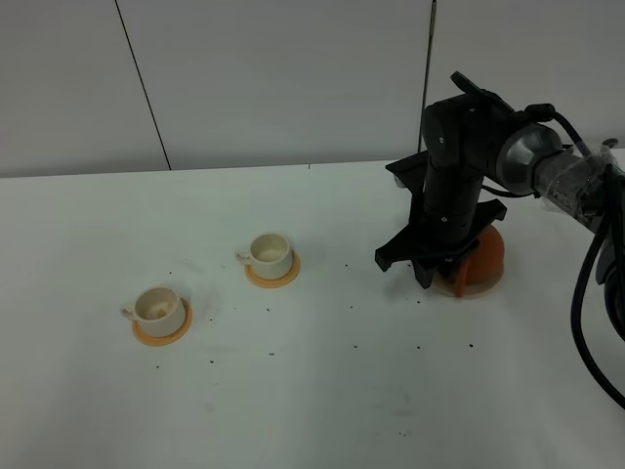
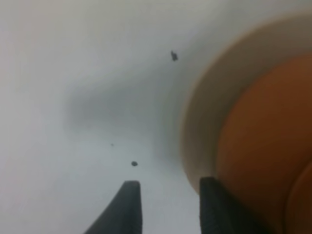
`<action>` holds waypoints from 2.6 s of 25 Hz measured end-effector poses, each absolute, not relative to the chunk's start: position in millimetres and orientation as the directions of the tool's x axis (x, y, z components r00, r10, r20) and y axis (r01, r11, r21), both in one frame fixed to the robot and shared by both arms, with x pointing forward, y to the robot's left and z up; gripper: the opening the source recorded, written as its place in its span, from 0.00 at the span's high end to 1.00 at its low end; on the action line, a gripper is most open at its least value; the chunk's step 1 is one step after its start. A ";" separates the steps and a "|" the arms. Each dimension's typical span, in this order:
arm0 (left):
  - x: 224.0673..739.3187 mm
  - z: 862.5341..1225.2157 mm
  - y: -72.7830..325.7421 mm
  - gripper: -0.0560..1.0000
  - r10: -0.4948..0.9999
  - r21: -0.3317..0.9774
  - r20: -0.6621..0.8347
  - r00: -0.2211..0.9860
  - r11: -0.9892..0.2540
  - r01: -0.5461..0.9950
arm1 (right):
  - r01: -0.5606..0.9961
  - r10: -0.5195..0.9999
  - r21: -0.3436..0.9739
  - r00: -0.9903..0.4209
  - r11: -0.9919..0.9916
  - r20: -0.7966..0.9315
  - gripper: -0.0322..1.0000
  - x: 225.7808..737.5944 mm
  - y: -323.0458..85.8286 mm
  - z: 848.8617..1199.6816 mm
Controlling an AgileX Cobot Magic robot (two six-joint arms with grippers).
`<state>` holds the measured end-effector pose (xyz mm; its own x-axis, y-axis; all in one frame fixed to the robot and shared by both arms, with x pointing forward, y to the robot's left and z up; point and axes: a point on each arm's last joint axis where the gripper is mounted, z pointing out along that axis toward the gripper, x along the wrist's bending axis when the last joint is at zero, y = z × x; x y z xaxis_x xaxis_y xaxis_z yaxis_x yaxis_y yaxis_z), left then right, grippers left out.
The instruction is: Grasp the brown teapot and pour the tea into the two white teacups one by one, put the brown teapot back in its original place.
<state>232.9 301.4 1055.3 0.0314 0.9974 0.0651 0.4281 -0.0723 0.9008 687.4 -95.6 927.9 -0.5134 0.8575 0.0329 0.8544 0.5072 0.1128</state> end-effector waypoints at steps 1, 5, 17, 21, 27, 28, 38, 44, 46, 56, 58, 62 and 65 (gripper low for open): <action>232.9 1055.3 301.4 0.44 0.997 0.901 0.065 0.031 -0.072 0.428 | 0.855 0.858 0.113 -0.513 0.507 0.034 0.70 687.4 -95.5 927.9; 232.9 1055.3 301.4 0.44 0.997 0.901 0.065 0.031 -0.072 0.428 | 0.858 0.859 0.084 -0.510 0.506 0.043 0.70 681.6 -97.5 922.1; 232.9 1055.3 301.4 0.44 0.997 0.901 0.065 0.031 -0.072 0.428 | 0.851 0.851 0.015 -0.525 0.525 -0.002 0.70 669.2 -108.2 917.5; 232.9 1055.3 301.4 0.44 0.997 0.901 0.065 0.031 -0.072 0.428 | 0.850 0.850 0.019 -0.526 0.526 -0.011 0.70 669.0 -109.1 920.6; 232.9 1055.3 301.4 0.44 0.997 0.901 0.065 0.031 -0.072 0.428 | 0.850 0.851 0.019 -0.526 0.526 -0.012 0.70 668.8 -109.4 921.3; 232.9 1055.3 301.4 0.44 0.997 0.901 0.065 0.031 -0.072 0.428 | 0.850 0.850 0.018 -0.526 0.526 -0.013 0.70 668.8 -109.5 921.3; 232.9 1055.3 301.4 0.44 0.997 0.901 0.065 0.031 -0.072 0.428 | 0.857 0.857 -0.005 -0.515 0.515 -0.031 0.70 666.7 -112.4 917.4; 232.9 1055.3 301.4 0.44 0.997 0.901 0.064 0.031 -0.071 0.428 | 0.861 0.860 -0.005 -0.509 0.509 -0.030 0.70 664.0 -112.8 919.4; 232.9 1055.3 301.4 0.44 0.998 0.901 0.063 0.031 -0.070 0.428 | 0.864 0.865 0.022 -0.502 0.502 -0.020 0.70 662.6 -111.3 931.1; 232.9 1055.3 301.4 0.44 0.997 0.901 0.064 0.031 -0.071 0.428 | 0.893 0.908 0.174 -0.419 0.415 -0.013 0.70 651.1 -110.4 1000.1; 232.9 1055.3 301.4 0.44 0.997 0.901 0.064 0.031 -0.071 0.428 | 0.912 0.926 0.169 -0.377 0.373 -0.007 0.70 654.1 -115.9 997.7; 232.9 1055.3 301.4 0.44 0.997 0.901 0.064 0.031 -0.071 0.428 | 0.937 0.947 0.150 -0.320 0.317 -0.003 0.70 660.0 -124.7 988.8; 232.9 1055.3 301.4 0.44 0.997 0.901 0.064 0.031 -0.071 0.428 | 0.952 0.960 0.132 -0.279 0.278 -0.007 0.70 663.7 -129.4 980.0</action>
